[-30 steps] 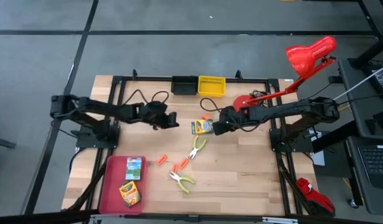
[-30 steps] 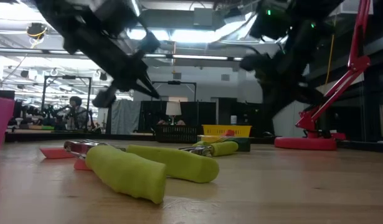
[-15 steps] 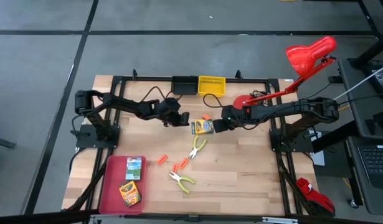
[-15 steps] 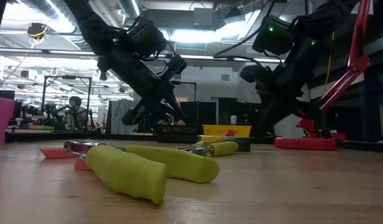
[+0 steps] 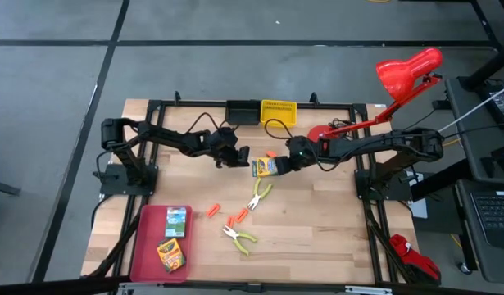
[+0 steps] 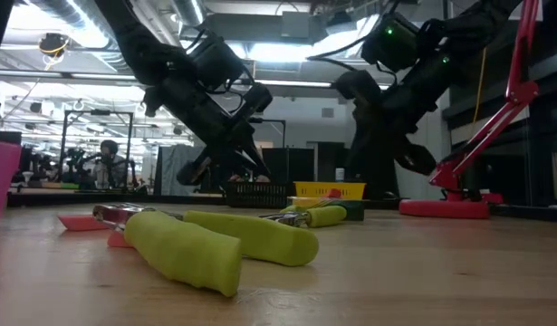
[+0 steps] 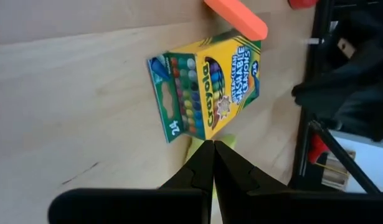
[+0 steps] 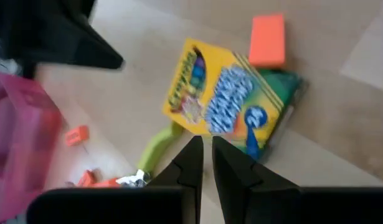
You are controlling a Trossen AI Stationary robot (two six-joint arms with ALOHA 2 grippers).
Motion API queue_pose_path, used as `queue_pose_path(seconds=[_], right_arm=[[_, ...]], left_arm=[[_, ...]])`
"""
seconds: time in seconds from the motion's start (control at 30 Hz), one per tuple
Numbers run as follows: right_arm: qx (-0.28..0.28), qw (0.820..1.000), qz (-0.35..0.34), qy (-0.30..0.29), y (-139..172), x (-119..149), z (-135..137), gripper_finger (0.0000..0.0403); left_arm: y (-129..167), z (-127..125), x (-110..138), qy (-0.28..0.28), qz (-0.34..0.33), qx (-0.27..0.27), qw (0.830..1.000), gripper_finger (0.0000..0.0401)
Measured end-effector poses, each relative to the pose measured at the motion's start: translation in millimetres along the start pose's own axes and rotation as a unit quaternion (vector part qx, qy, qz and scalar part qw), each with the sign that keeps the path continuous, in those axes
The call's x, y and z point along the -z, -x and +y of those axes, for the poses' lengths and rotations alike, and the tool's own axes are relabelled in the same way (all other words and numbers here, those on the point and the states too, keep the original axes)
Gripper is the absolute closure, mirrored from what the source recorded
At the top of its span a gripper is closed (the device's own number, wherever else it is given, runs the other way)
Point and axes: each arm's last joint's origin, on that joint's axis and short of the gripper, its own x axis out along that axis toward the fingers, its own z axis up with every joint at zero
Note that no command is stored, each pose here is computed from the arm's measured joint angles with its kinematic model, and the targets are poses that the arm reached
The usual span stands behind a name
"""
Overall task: Pick & Place School Supplies
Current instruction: Put the crayon box into the red bin
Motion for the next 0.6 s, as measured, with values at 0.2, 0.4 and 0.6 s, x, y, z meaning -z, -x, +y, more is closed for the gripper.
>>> queue_pose_path(seconds=[0.2, 0.4, 0.6], right_arm=[[0.006, 1.0, 0.028, 0.002, -8.2, 9.4, -0.1, 0.0364], [0.022, 0.999, 0.045, -0.006, -18.8, 16.5, -3.2, 0.0364], [0.05, 0.997, 0.059, -0.021, -27.4, 21.5, -9.9, 0.0364]], left_arm=[[0.1, -0.1, 0.1, 0.0, 0.003, 0.001, 1.0, 0.0398], [0.1, -1.0, 0.6, -0.003, 0.014, 0.008, 1.0, 0.0398], [0.9, -2.2, 0.7, -0.02, 0.016, 0.013, 1.0, 0.0397]])
